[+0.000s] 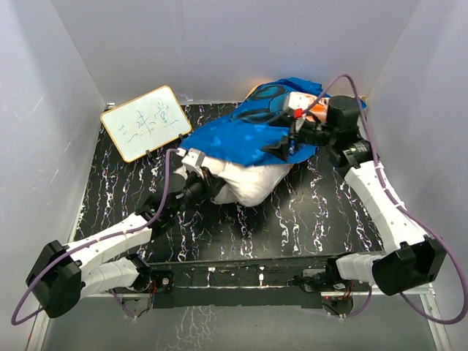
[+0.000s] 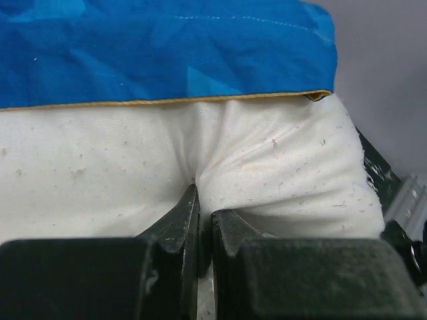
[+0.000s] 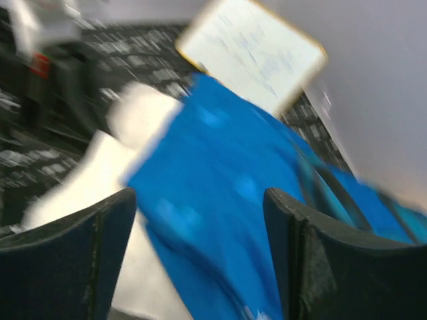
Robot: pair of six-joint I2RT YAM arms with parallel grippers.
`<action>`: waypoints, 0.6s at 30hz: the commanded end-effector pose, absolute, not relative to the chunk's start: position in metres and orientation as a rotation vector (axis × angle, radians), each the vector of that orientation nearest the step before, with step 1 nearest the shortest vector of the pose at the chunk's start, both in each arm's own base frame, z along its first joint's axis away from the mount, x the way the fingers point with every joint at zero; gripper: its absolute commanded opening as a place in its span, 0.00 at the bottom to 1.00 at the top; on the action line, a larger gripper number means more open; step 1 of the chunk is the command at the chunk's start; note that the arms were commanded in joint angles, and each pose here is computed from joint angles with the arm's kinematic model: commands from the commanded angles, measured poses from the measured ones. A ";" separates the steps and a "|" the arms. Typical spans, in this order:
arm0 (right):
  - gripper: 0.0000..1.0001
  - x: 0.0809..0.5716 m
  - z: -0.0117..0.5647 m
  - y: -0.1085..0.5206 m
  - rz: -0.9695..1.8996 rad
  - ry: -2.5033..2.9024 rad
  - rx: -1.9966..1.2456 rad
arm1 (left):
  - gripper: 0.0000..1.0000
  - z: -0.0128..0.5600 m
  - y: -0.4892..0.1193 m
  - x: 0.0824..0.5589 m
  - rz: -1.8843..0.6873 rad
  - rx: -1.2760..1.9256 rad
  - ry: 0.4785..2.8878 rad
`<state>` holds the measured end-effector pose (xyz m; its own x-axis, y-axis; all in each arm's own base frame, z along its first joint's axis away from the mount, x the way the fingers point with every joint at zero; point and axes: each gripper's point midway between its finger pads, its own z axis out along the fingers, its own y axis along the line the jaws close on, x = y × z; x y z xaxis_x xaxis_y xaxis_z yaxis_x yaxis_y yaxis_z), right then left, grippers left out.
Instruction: Put the pillow into the pillowcase
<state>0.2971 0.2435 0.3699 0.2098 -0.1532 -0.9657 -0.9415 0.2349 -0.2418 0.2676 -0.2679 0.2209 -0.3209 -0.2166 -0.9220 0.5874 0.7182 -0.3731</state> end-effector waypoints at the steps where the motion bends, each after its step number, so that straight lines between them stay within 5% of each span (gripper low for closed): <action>1: 0.85 0.312 0.332 0.164 0.468 1.372 -1.183 | 0.00 0.253 -0.287 0.250 -1.101 0.224 1.642; 8: 0.85 0.277 0.253 0.139 0.372 1.422 -1.285 | 0.00 0.258 -0.291 0.247 -1.122 0.256 1.648; 18: 0.72 0.325 0.236 0.130 0.280 1.479 -1.201 | 0.00 0.266 -0.292 0.240 -1.155 0.267 1.646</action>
<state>0.2994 0.1304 0.2139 0.0686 -0.5092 -0.8579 -0.8426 0.4309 -0.3231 0.2434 -0.2851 0.2013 -0.4913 -0.2442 -0.8361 0.5916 0.6109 -0.5261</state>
